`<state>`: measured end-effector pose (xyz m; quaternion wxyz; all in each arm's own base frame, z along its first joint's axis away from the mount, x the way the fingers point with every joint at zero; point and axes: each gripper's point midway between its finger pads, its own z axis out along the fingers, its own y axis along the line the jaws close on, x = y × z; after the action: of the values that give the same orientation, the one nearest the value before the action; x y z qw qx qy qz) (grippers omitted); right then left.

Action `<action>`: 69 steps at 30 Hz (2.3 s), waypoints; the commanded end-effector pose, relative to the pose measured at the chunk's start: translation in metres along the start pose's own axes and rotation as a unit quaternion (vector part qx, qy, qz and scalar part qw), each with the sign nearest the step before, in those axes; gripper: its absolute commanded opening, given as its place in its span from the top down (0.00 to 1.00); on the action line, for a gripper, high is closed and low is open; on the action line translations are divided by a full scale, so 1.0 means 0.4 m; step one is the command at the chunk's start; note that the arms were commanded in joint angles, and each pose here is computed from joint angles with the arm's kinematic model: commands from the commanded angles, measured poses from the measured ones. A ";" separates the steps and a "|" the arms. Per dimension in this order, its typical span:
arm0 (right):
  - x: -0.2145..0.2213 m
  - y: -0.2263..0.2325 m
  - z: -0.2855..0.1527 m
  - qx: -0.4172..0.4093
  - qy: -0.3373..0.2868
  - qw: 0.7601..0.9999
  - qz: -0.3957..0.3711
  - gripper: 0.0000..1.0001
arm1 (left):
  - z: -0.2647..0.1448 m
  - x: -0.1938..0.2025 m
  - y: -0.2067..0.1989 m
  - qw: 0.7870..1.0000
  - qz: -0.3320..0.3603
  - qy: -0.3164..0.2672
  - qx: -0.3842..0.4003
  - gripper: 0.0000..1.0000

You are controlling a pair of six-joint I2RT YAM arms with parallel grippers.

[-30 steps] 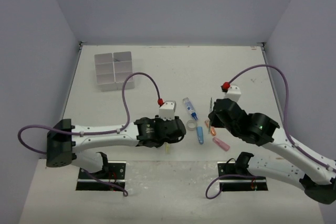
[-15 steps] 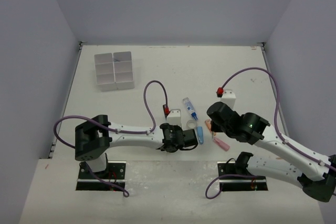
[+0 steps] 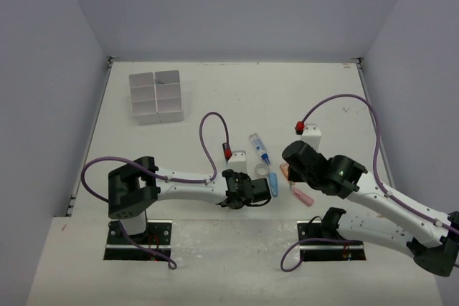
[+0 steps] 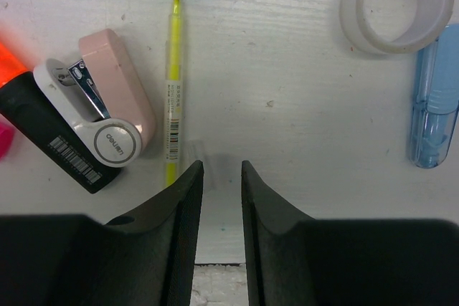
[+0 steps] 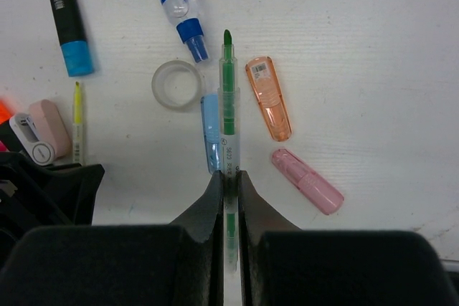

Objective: Sort the stationery into containers
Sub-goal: Pick up the pen cap from the center of the board, then close the pen cap on the pen.

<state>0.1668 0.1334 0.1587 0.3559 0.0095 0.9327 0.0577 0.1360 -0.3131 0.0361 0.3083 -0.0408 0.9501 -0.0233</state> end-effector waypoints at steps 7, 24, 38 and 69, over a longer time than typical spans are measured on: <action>-0.006 0.008 -0.007 -0.019 -0.011 1.000 0.008 1.00 | 0.026 -0.011 0.028 0.999 -0.010 -0.030 -0.026 0.71; -0.001 0.009 -0.008 -0.024 -0.008 1.000 0.007 1.00 | 0.065 0.012 0.035 0.999 -0.010 -0.017 -0.028 0.74; 0.007 0.030 -0.008 -0.059 -0.011 0.998 0.006 1.00 | 0.062 0.008 -0.004 1.000 0.001 -0.010 -0.004 1.00; -0.053 0.404 -0.206 -0.456 -0.180 0.871 0.045 1.00 | -0.525 -0.541 -0.029 0.809 -0.070 -0.381 0.443 1.00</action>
<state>0.1134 0.2849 0.2243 0.4444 -0.1250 0.7430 0.4846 0.1898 -0.3038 0.3058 0.6046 0.0288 0.6741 -0.4233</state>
